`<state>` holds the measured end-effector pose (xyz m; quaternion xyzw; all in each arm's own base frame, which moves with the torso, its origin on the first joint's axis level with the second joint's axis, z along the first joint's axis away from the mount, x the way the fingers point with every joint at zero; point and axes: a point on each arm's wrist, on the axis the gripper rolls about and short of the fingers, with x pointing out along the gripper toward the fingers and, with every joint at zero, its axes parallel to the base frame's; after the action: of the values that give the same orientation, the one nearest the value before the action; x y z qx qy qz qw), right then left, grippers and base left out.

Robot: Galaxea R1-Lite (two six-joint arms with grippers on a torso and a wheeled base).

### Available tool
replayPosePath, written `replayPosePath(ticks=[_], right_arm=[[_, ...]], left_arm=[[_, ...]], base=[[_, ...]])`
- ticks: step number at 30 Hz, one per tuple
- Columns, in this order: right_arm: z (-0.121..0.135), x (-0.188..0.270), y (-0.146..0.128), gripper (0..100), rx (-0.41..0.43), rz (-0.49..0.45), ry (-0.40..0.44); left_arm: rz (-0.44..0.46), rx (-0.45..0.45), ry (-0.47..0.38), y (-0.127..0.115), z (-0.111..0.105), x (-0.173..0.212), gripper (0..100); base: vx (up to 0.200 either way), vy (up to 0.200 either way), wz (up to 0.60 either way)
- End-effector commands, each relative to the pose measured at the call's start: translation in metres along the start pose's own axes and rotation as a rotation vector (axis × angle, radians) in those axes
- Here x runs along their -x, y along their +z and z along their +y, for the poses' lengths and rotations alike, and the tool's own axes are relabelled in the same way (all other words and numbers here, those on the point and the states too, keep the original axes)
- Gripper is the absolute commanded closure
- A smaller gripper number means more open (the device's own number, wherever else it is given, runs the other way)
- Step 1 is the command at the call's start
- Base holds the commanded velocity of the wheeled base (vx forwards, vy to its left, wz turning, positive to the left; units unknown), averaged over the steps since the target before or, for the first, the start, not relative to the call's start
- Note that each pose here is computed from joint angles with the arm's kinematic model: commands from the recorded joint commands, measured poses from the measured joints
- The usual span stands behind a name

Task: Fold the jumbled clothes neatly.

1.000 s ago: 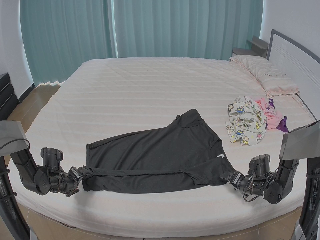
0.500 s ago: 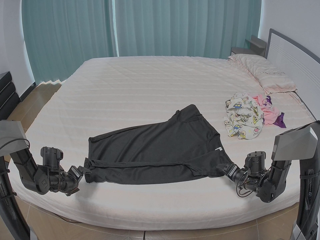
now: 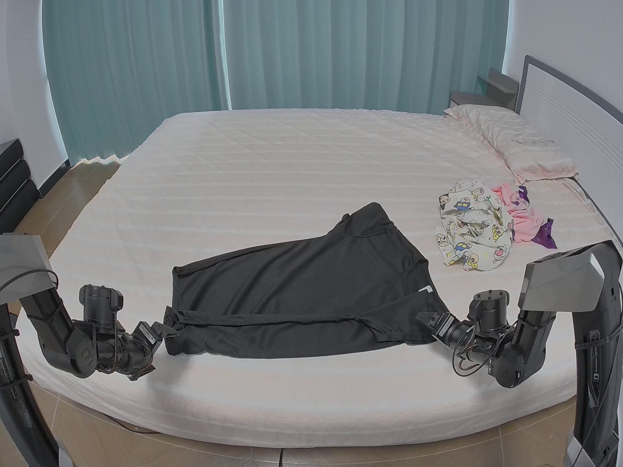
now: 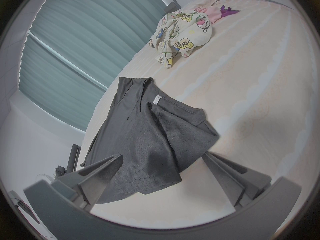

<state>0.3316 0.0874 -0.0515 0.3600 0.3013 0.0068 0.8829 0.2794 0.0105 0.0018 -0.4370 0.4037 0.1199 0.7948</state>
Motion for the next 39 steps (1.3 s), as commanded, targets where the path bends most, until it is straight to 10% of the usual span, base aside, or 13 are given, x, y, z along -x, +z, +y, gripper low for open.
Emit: replayPosePath(ticks=[1,2,3,39], right_arm=[[-0.003,-0.006,-0.003,0,0.012,0.004,-0.003],[-0.002,-0.011,-0.003,0,0.019,0.0,0.002],[-0.003,-0.014,-0.004,100,0.025,-0.005,-0.003],[-0.01,0.011,0.01,100,0.006,-0.136,0.042]], left_arm=[[0.0,0.002,0.0,0.0,0.0,0.0,0],[-0.001,0.0,-0.001,0.0,0.0,0.0,0],[0.0,0.002,0.0,0.0,0.0,0.0,0],[-0.094,-0.155,-0.011,-0.039,-0.019,-0.04,0]], base=[[0.0,0.0,0.0],[0.0,0.0,0.0],[0.0,0.0,0.0],[0.0,0.0,0.0]])
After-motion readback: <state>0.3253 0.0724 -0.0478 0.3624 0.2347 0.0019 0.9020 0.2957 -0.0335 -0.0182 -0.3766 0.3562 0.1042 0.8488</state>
